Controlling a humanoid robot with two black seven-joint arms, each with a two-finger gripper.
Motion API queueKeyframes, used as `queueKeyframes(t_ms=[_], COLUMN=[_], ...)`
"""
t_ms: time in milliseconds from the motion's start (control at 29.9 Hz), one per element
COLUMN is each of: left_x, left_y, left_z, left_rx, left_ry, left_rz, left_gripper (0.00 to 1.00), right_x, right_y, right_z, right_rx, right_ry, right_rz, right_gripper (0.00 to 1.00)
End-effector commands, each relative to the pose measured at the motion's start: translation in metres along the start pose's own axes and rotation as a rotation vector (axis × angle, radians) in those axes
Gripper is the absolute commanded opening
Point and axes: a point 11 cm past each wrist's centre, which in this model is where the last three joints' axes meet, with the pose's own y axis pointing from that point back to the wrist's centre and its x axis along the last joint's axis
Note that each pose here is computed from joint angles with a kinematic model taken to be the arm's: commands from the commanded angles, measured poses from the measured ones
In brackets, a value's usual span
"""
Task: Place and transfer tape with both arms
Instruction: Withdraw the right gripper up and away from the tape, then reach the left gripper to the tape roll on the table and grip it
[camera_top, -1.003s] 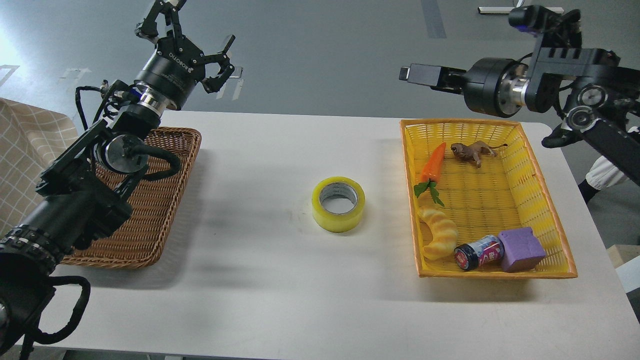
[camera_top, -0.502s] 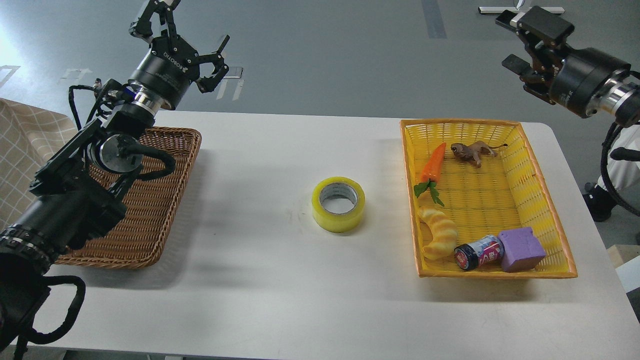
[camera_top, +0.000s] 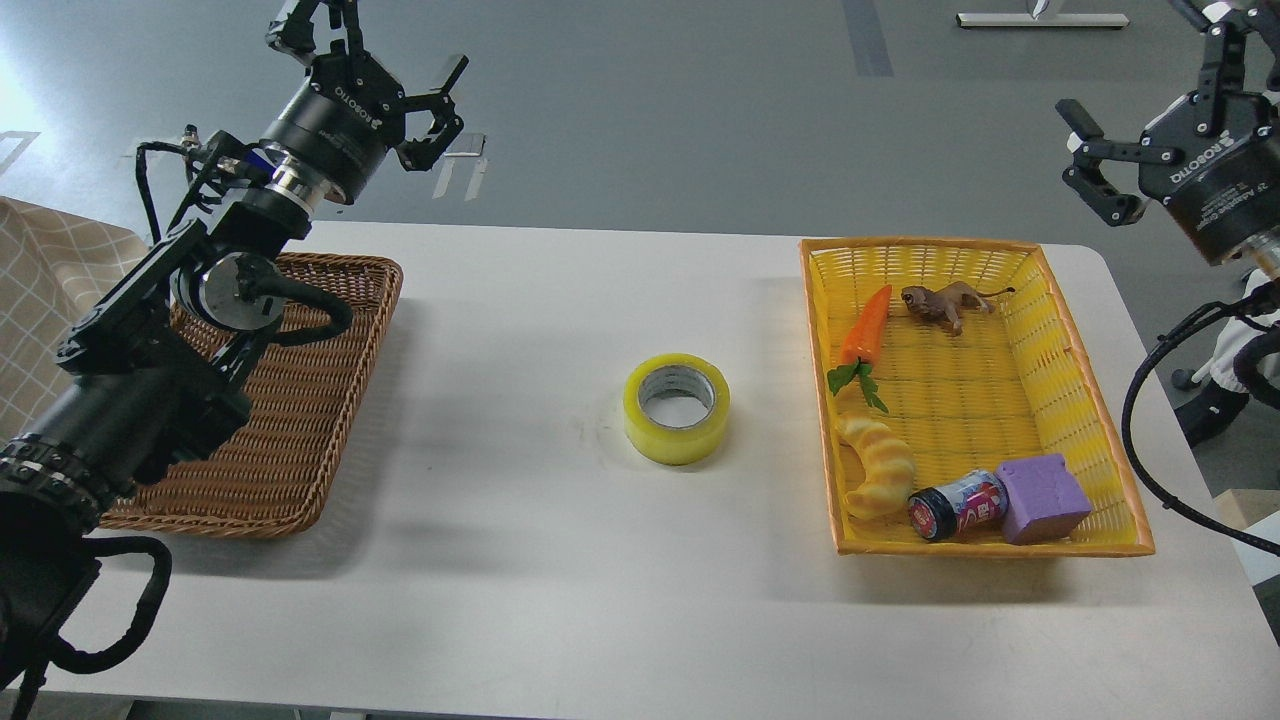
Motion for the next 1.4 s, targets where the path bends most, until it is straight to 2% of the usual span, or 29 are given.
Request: queueKeyframes(t_ms=[0, 368, 636, 870, 1070, 1371], left_x=[-0.002, -0.010, -0.019, -0.043, -0.043, -0.067], left_y=[-0.001, -0.012, -0.015, -0.016, -0.011, -0.010], left_z=[0.000, 0.013, 0.017, 0.005, -0.017, -0.049], left_rx=[0.010, 0.082, 0.162, 0.247, 0.334, 0.367], left_ry=[-0.026, -0.263, -0.493, -0.742, -0.886, -1.161], left_rz=[-0.012, -0.086, -0.162, -0.294, -0.331, -0.422], left_gripper=[0.98, 0.98, 0.98, 0.98, 0.98, 0.98], right_x=[0.009, 0.007, 0.000, -0.001, 0.005, 0.023], right_y=[0.003, 0.005, 0.005, 0.008, 0.016, 0.036], right_z=[0.008, 0.027, 0.042, 0.049, 0.052, 0.051], right_rx=[0.078, 0.179, 0.177, 0.149, 0.113, 0.092], right_ry=[-0.112, -0.281, -0.352, -0.351, -0.329, -0.303], right_rz=[0.046, 0.070, 0.058, 0.059, 0.073, 0.122], right_gripper=[1.00, 1.00, 1.00, 1.00, 1.00, 1.00])
